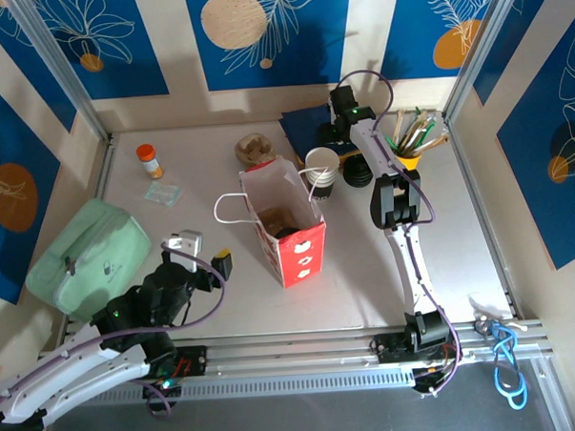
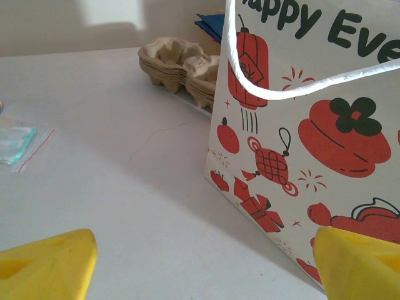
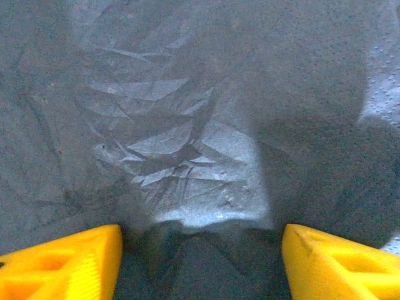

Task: Pack the takeout coffee

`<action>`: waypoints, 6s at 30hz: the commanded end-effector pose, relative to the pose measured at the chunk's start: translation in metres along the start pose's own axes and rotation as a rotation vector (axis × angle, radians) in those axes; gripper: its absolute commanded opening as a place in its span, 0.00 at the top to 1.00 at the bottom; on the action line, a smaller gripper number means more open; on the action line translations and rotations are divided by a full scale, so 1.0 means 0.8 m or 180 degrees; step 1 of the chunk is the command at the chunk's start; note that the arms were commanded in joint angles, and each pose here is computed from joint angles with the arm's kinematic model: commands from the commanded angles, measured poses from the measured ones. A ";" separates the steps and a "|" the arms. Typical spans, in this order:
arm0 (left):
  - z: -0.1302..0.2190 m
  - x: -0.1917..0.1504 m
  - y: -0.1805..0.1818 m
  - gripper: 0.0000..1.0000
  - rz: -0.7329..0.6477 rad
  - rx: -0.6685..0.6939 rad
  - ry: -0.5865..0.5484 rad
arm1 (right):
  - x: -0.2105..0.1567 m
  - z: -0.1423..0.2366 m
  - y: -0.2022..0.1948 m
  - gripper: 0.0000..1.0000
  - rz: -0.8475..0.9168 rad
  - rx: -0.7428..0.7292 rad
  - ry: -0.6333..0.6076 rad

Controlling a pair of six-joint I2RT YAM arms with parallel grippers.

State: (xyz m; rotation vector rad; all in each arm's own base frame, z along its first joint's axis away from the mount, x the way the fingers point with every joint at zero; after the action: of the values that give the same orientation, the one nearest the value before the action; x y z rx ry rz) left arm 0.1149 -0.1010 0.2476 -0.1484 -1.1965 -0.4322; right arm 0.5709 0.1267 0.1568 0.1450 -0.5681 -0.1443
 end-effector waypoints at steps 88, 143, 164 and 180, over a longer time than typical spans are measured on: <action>0.012 0.044 -0.006 0.10 -0.0047 -0.0356 -0.0250 | -0.237 0.471 0.152 0.96 -0.0116 0.1372 0.0678; 0.007 0.037 -0.006 0.08 -0.0090 -0.0278 -0.0196 | -0.237 0.464 0.176 0.59 0.0367 0.0958 0.0852; 0.008 0.039 -0.006 0.08 -0.0079 -0.0274 -0.0205 | -0.177 0.548 0.139 0.48 0.0407 0.1693 0.0185; 0.005 0.045 -0.008 0.08 -0.0094 -0.0263 -0.0186 | -0.073 0.522 0.029 0.31 0.0004 0.0875 -0.0798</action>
State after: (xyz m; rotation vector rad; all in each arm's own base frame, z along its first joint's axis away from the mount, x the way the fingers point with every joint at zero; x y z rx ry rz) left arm 0.1174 -0.1164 0.2718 -0.2263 -1.2072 -0.5305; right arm 0.2827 0.1307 0.4808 0.4693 -0.7877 -0.0800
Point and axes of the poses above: each hand's point on the last joint's axis, 136 mm out from that joint toward the fingers, its own z axis back along the fingers, its own y axis along the line the jaws close on, x = y × z, the point moved 10 cm from there along z, back along the fingers, and after that the axes turned 14 degrees about -z, right-handed, at the moved point
